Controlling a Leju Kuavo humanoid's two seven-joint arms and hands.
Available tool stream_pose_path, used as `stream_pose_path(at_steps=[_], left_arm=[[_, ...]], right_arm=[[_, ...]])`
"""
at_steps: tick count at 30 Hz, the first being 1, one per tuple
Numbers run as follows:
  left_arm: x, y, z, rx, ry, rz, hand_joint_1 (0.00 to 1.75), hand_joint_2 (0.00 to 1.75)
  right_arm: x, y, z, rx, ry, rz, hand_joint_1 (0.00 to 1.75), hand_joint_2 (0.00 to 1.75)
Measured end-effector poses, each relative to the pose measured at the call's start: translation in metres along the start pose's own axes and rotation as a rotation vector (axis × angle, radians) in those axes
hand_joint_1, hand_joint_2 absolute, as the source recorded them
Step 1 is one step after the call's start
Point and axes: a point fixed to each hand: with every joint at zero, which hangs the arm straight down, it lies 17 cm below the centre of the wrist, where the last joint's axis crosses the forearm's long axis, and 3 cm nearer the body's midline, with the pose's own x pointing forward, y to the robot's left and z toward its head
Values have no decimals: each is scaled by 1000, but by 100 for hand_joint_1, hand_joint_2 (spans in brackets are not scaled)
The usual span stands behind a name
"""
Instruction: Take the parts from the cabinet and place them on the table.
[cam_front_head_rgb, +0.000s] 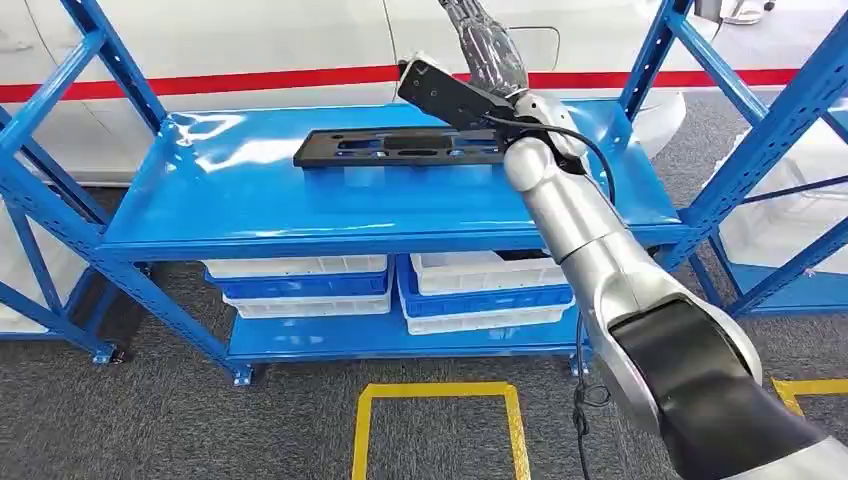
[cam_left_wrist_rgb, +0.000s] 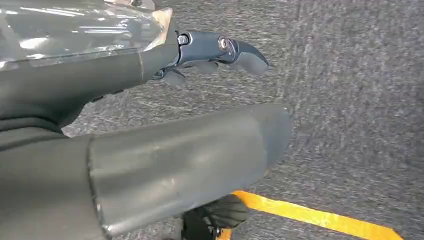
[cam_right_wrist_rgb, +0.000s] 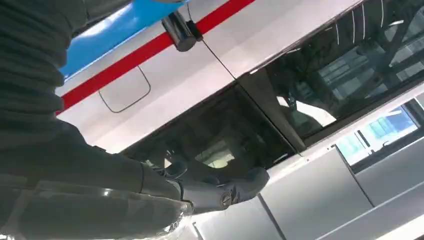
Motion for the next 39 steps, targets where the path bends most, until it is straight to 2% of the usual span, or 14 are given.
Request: stream_pose_path(at_steps=[31,39], left_arm=[[-3,-7,1,-30,12,-45,0,0],[6,-9,-2,-32,-1,-44,0,0]], right_arm=[[-30,-9,17,-8,52,32,0,175],[-32,-18,18,-21,50,45,0,175]])
